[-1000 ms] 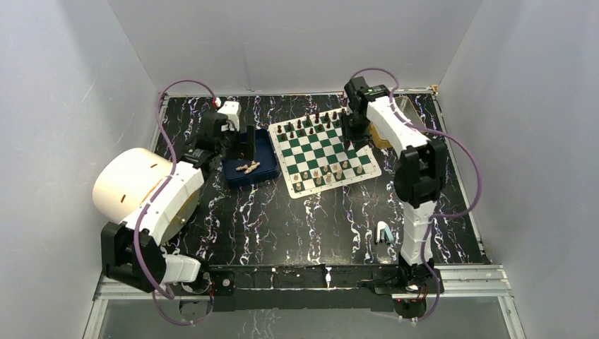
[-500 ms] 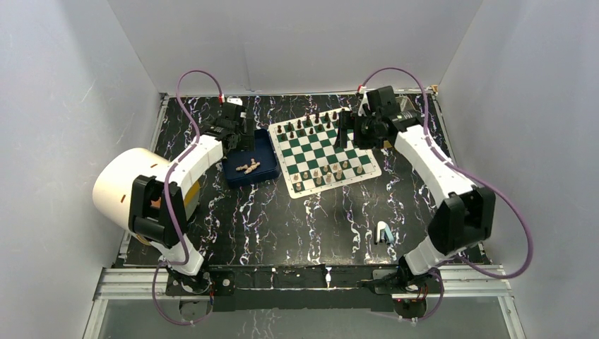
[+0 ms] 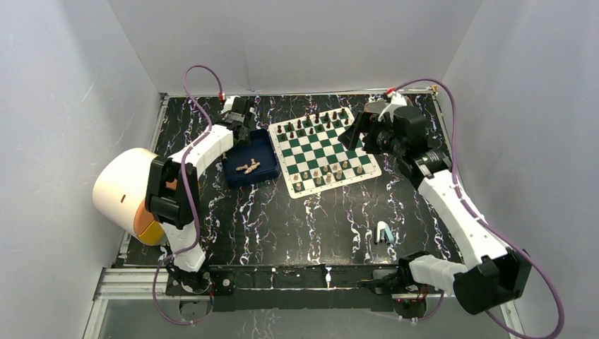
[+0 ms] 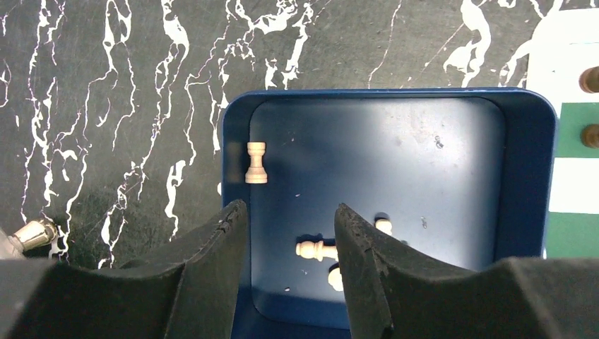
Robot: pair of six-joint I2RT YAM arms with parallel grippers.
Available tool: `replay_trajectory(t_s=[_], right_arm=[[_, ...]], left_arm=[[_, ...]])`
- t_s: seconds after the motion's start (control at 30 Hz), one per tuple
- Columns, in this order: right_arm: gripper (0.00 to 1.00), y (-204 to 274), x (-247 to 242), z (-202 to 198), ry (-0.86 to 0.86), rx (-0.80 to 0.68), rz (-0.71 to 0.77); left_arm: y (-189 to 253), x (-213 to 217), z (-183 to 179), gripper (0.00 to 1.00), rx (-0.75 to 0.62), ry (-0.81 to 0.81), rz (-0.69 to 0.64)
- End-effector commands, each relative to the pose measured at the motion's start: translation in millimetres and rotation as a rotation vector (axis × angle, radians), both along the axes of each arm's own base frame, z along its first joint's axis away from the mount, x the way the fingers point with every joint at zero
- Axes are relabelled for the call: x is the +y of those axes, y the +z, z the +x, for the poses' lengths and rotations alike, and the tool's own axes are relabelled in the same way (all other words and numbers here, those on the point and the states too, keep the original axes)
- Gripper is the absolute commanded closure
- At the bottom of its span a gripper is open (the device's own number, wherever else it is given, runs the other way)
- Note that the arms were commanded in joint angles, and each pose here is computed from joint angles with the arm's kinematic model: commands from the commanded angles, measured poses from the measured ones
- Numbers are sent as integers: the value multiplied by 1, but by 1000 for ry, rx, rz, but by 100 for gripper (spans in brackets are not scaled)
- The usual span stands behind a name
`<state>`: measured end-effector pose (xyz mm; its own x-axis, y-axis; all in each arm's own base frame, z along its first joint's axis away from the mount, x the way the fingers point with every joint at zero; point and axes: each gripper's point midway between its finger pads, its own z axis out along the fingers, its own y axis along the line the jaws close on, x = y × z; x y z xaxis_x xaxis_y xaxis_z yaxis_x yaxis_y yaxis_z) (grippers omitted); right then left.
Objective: Set up the chess pieces on the board
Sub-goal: Pick up the chess piece from the storage box.
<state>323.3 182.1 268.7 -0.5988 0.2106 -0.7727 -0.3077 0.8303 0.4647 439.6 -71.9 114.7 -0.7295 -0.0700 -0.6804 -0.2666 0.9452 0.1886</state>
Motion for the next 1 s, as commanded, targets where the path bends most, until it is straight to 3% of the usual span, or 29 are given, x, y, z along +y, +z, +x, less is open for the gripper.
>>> replay_trajectory(t_s=[0.0, 0.53, 0.97], right_arm=[[2, 47, -2, 0, -34, -190, 112], [2, 69, -2, -12, 0, -243, 127], [2, 72, -4, -16, 1, -260, 126]], left_arm=[[8, 7, 0, 53, -32, 90, 72], [-31, 16, 6, 54, 58, 136, 258], [-47, 23, 5, 67, 114, 126, 310]])
